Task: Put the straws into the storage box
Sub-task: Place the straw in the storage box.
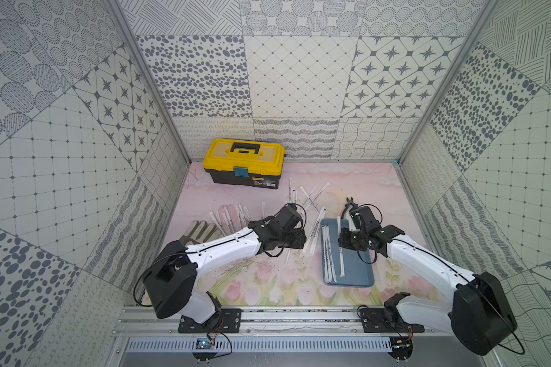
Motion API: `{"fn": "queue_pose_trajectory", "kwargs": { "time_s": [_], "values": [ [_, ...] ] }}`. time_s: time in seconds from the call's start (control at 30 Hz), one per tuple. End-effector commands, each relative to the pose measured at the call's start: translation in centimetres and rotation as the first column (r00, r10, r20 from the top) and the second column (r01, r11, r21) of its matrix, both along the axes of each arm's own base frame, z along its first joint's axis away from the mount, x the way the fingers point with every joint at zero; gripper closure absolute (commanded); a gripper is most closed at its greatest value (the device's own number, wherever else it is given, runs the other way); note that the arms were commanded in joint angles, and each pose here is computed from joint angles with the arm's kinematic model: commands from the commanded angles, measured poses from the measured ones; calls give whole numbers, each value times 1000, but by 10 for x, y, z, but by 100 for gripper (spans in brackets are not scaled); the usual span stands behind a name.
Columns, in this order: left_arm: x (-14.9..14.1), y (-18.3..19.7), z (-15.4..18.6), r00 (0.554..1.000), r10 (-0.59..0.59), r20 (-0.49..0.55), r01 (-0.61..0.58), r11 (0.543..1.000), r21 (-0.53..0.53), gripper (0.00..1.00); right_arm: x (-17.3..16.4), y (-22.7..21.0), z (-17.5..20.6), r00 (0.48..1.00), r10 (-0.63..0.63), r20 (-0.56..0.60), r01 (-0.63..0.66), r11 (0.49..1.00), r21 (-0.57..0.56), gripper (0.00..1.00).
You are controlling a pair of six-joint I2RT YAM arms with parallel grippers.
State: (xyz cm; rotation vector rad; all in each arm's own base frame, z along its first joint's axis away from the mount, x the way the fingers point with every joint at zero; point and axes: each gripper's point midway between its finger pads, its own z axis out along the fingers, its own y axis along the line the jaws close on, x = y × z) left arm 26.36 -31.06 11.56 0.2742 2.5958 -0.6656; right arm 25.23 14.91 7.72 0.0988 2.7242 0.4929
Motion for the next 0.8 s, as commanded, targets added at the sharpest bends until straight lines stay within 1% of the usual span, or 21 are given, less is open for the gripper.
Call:
{"fn": "queue_pose_trajectory", "kwargs": {
  "time_s": [0.0, 0.07, 0.23, 0.53, 0.6, 0.67, 0.7, 0.77],
  "values": [
    [-7, -44, -6, 995, -78, -56, 73, 994, -87, 48, 3, 9, -11, 993, 115, 11, -115, 993, -20, 93],
    [-6, -44, -12, 994, -83, -65, 79, 995, -67, 49, 6, 8, -21, 993, 115, -2, -115, 993, -37, 93],
    [-7, -40, -18, 995, -82, -64, 79, 996, -42, 49, 9, 14, -43, 994, 105, -43, -106, 994, -19, 93],
    [-7, -38, -20, 995, -82, -64, 80, 996, -36, 49, 11, 18, -59, 996, 42, -75, -41, 999, 15, 91],
    [-7, -37, -19, 995, -80, -59, 78, 996, -33, 49, 10, 15, -60, 996, 33, -77, -33, 999, 1, 88],
    [-6, -34, -17, 996, -77, -47, 76, 997, -19, 49, 10, 14, -54, 997, 31, -72, -32, 999, -8, 83],
    [-5, -31, -15, 997, -73, -38, 72, 997, -9, 49, 9, 14, -50, 997, 35, -69, -36, 999, -12, 80],
    [0, -20, -10, 998, -59, -19, 59, 998, 14, 49, 7, 20, -29, 998, 43, -48, -44, 999, -15, 72]
  ]
}}
